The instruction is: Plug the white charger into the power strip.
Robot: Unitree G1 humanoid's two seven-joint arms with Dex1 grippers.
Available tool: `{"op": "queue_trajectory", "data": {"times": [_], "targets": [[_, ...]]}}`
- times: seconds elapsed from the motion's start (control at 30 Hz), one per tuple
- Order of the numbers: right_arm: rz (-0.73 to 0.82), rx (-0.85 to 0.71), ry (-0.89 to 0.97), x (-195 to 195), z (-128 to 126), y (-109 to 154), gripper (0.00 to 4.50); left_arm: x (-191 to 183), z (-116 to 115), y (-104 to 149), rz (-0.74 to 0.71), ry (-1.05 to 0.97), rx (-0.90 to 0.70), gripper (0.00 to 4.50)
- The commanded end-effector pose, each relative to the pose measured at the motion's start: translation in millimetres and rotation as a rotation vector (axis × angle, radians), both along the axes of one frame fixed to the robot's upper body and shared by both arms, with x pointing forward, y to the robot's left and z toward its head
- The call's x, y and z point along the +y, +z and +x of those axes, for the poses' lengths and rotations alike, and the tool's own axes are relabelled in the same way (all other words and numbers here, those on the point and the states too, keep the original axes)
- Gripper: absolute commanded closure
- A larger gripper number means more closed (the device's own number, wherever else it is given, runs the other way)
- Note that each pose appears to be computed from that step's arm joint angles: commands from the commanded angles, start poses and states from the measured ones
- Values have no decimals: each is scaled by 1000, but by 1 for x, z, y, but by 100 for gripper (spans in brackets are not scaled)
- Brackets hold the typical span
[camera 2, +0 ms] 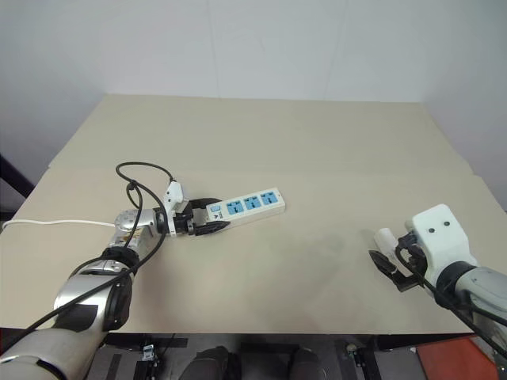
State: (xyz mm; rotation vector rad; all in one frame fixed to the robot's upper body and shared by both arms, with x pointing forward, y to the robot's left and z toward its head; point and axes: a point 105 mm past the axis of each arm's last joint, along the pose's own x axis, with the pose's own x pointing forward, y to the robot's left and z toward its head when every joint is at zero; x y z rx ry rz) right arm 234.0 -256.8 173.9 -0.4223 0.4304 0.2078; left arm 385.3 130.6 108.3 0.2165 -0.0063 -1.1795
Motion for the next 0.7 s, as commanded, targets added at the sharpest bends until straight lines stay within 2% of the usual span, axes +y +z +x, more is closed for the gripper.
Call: {"op": "queue_trajectory", "data": {"times": [0.03, 0.27, 0.5, 0.57, 0.7], "targets": [[-31, -84, -6, -1, 1, 16, 0, -6, -4, -6, 16, -38, 14, 123], [-29, -90, -6, -1, 4, 17, 0, -4, -6, -9, 35, -43, 22, 123], [-33, -98, 6, 2, 9, 15, 0, -5, -19, -5, 33, -170, 14, 123], [-11, -48, 11, 1, 14, 15, 0, -9, -22, -7, 33, -192, 13, 123], [20, 45, 22, -2, 36, 36, 0, -18, -26, -12, 65, -213, -9, 123]]}}
